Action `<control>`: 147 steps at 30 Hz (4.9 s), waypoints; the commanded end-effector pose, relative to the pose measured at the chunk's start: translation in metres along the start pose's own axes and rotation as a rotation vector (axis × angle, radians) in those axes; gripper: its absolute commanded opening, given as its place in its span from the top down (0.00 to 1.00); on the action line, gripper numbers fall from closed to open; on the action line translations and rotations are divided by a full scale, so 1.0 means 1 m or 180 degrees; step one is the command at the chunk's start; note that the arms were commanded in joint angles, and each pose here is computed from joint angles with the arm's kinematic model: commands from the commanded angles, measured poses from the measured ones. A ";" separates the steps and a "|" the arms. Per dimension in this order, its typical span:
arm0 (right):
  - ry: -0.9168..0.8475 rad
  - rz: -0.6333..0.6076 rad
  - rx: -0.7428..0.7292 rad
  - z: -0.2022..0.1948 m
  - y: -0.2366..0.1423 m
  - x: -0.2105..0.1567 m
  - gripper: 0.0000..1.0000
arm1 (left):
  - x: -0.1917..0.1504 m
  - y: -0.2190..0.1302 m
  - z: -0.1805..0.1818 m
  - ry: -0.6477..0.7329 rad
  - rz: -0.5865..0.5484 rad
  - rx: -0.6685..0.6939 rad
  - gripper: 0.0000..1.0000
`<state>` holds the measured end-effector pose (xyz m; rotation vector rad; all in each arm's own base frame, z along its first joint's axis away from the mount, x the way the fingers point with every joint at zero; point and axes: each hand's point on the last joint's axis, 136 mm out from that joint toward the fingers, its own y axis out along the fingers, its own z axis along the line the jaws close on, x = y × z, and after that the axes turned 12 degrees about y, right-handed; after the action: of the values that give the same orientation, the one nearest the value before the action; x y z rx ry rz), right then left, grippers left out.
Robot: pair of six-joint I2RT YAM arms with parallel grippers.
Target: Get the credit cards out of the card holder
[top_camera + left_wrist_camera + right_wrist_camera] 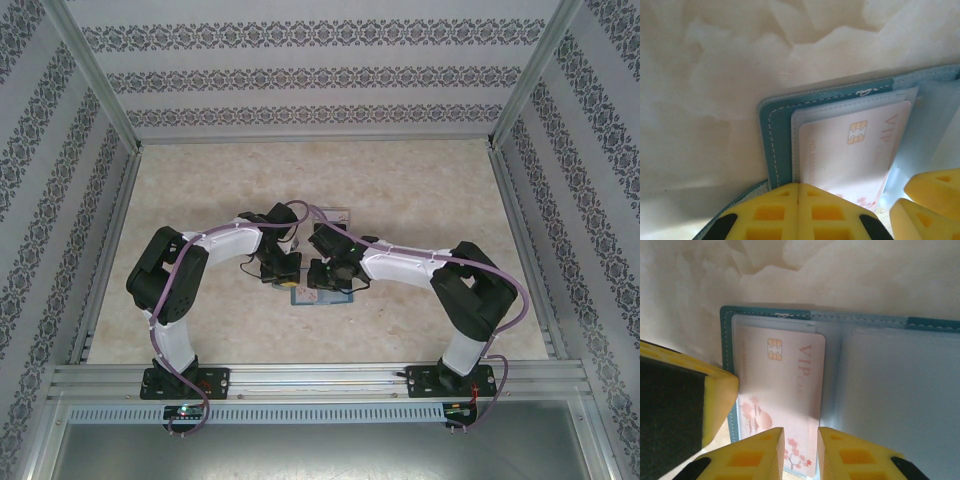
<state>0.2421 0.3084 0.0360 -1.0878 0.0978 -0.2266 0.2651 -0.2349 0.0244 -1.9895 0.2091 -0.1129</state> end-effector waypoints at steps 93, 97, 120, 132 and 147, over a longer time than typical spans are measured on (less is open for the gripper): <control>-0.0045 0.0091 -0.0290 -0.026 0.010 0.004 0.61 | -0.012 0.019 -0.007 0.0116 0.0297 0.0149 0.97; -0.0004 0.0108 -0.0117 -0.020 0.005 0.006 0.62 | -0.013 0.020 -0.005 0.0116 0.0309 0.0170 0.97; 0.0287 0.0128 0.0697 -0.012 -0.015 0.015 0.71 | -0.015 0.022 -0.004 0.0110 0.0346 0.0180 0.97; 0.0149 0.0272 0.0282 -0.033 0.002 0.009 0.68 | -0.014 0.022 -0.004 0.0115 0.0354 0.0191 0.97; 0.0077 0.0293 0.0620 -0.005 -0.008 0.008 0.76 | -0.015 0.023 -0.003 0.0113 0.0381 0.0195 0.97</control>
<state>0.2462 0.2881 0.0266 -0.9364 0.1712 -0.1694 0.2619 -0.2548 0.0229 -1.9890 0.2769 -0.1134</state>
